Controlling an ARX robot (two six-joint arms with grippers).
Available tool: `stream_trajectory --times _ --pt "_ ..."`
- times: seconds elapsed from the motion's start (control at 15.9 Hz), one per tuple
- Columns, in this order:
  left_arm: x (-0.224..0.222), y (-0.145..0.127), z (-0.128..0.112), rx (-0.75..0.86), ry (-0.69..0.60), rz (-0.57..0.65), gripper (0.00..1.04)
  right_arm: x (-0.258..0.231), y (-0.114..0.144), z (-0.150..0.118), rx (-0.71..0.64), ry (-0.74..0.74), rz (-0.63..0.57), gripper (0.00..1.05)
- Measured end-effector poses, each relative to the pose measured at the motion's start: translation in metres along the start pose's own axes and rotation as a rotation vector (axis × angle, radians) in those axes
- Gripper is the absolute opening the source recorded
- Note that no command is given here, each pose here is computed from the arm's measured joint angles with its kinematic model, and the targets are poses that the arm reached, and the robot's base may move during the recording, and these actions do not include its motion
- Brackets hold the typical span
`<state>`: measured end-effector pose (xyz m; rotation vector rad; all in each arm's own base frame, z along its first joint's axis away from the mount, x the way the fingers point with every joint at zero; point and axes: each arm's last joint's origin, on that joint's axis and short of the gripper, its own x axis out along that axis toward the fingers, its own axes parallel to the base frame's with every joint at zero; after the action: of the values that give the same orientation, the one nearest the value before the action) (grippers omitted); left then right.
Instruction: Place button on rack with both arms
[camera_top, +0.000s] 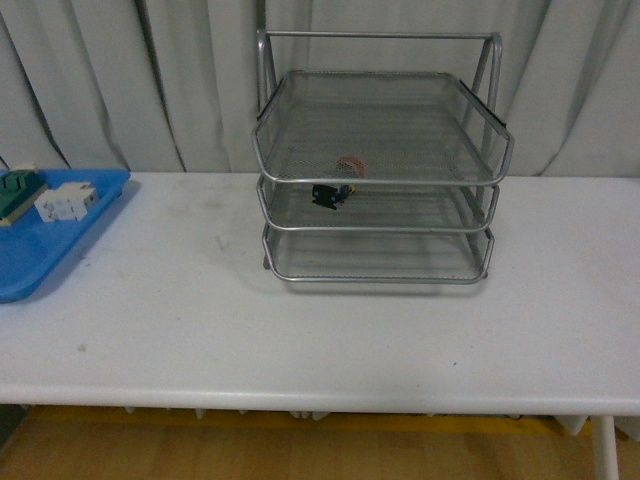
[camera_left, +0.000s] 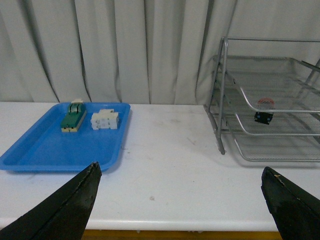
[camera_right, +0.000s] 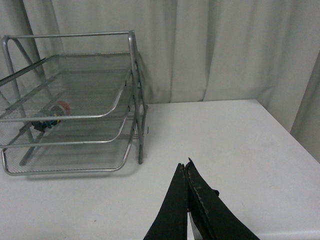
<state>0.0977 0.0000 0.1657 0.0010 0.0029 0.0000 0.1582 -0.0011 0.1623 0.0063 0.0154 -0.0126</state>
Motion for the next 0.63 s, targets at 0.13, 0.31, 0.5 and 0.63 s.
stream_trajectory --times 0.13,0.31,0.5,0.63 --pt "0.000 0.000 0.000 0.000 0.000 0.000 0.98 -0.017 0.000 0.001 0.000 -0.005 0.004 0.02" --pt "0.000 0.000 0.000 0.000 0.000 0.000 0.98 -0.025 0.000 0.005 0.000 -0.016 0.005 0.02" --pt "0.000 0.000 0.000 0.000 0.000 0.000 0.98 -0.027 0.000 0.005 0.000 -0.020 0.004 0.02" --pt "0.000 0.000 0.000 0.000 0.000 0.000 0.98 -0.029 0.000 0.006 0.000 -0.019 0.005 0.02"
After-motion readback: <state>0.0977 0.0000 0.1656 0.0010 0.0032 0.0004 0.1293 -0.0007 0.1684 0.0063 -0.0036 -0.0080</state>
